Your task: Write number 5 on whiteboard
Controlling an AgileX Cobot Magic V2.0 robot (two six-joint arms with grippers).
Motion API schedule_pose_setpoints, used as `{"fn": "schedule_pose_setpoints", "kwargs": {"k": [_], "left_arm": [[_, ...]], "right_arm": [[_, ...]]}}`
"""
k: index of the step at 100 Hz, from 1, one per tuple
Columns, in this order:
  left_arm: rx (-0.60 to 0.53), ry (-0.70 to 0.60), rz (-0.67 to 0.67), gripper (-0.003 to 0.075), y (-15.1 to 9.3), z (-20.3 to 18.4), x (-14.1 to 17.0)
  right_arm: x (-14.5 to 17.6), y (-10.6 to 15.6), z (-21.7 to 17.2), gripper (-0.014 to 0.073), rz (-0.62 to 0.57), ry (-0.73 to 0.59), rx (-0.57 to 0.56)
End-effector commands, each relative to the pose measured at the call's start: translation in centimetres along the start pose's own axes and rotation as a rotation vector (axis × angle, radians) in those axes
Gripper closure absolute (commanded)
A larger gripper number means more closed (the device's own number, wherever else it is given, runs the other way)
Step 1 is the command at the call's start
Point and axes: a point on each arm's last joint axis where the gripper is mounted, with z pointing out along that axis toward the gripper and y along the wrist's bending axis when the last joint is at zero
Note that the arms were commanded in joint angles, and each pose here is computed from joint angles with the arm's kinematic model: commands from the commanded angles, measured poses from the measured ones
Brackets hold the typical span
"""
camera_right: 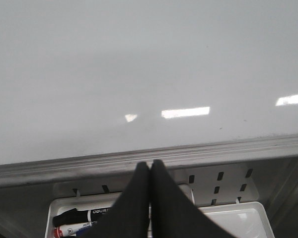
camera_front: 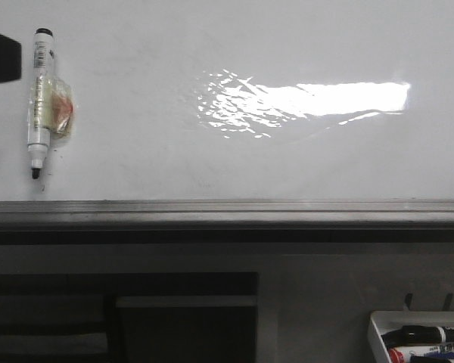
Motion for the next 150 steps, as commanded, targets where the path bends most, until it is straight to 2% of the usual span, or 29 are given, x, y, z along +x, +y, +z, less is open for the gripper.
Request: {"fn": "schedule_pose_setpoints", "kwargs": {"k": [1,25,86,94,111,133,150], "left_arm": [[-0.001,-0.097,-0.051,0.0272,-0.1,1.1,-1.3],[-0.043,-0.067,-0.109,0.0272,0.3,3.2,-0.1],[-0.074,0.052,-0.120,0.0292,0.7,5.8,2.6],[-0.087,0.065,-0.138,0.0370,0.8,5.9,2.8],[-0.093,0.085,-0.148,0.0744,0.8,5.9,3.1],[-0.013,0.103,-0.018,0.0741,0.1,5.9,3.1],[0.142,0.069,0.237,0.0741,-1.2,5.3,2.6]], "right_arm": [[-1.8,0.1,-0.2,0.0656,-0.003,-0.097,-0.002],[-1.8,0.1,-0.2,0.0656,-0.003,-0.101,-0.002],[-2.1,0.1,-0.3,0.0656,-0.003,-0.132,-0.002],[-2.1,0.1,-0.3,0.0656,-0.003,-0.130,-0.002],[-1.7,0.2,-0.2,0.0656,-0.010,-0.084,-0.023],[-1.7,1.7,0.1,0.0656,-0.033,-0.038,-0.180],[-3.1,3.5,0.1,0.0656,-0.109,0.033,-0.341]]}}
